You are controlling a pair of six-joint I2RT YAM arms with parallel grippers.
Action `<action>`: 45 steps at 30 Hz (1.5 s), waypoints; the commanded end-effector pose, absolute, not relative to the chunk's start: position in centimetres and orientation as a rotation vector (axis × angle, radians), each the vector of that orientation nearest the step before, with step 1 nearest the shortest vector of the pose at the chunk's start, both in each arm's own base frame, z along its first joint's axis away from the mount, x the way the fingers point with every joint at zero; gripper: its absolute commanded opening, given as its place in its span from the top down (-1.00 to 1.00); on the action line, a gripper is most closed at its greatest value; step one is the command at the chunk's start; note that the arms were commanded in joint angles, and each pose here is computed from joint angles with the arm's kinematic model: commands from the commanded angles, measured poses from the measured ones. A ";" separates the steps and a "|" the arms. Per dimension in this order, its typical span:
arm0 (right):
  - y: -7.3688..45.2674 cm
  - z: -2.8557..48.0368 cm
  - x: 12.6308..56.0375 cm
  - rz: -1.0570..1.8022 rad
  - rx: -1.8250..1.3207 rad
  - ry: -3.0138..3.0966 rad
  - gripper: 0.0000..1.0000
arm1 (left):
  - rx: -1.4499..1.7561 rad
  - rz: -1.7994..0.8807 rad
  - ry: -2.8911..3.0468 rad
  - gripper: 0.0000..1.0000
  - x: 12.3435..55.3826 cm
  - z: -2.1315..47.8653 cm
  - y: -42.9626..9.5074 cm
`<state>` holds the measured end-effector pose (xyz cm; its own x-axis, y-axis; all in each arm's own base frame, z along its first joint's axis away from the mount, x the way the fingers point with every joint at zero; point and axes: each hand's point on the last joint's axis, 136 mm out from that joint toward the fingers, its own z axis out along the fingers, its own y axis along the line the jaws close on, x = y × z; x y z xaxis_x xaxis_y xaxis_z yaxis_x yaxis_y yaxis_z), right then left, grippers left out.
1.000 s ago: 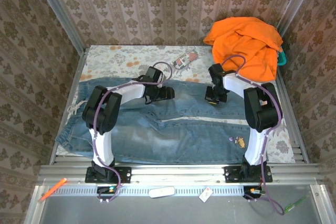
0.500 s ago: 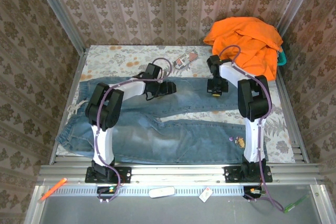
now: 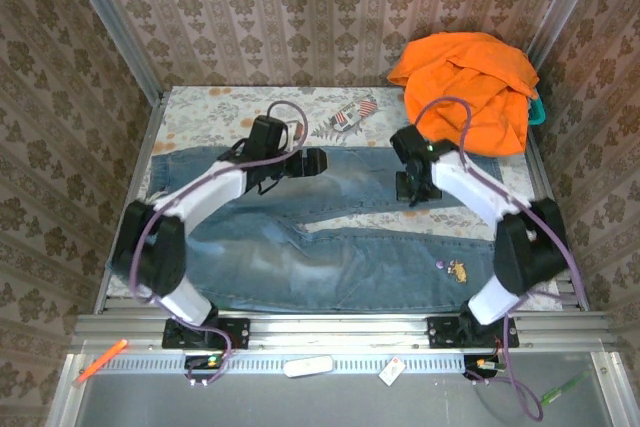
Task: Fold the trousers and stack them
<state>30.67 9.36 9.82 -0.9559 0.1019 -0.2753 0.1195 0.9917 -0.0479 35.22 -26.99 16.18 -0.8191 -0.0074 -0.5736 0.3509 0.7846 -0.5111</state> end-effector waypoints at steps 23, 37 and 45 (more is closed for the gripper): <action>2.4 -0.2 25.7 -0.151 0.611 3.181 1.00 | 0.080 -0.962 2.491 -0.71 32.3 8.8 -27.2; -3.5 0.4 29.4 -0.364 0.757 3.092 1.00 | -0.201 -0.920 2.442 -0.72 38.1 8.4 -20.6; -1.0 5.6 31.2 -0.312 0.607 2.989 1.00 | -0.413 -0.877 2.462 -0.71 39.1 5.8 -15.6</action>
<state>30.00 -1.80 2.39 -0.8992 0.4372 -0.0138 0.4326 0.8841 -0.1768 39.41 -16.90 6.73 -0.8371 -0.3843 -0.3894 -0.0570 0.7691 -0.6366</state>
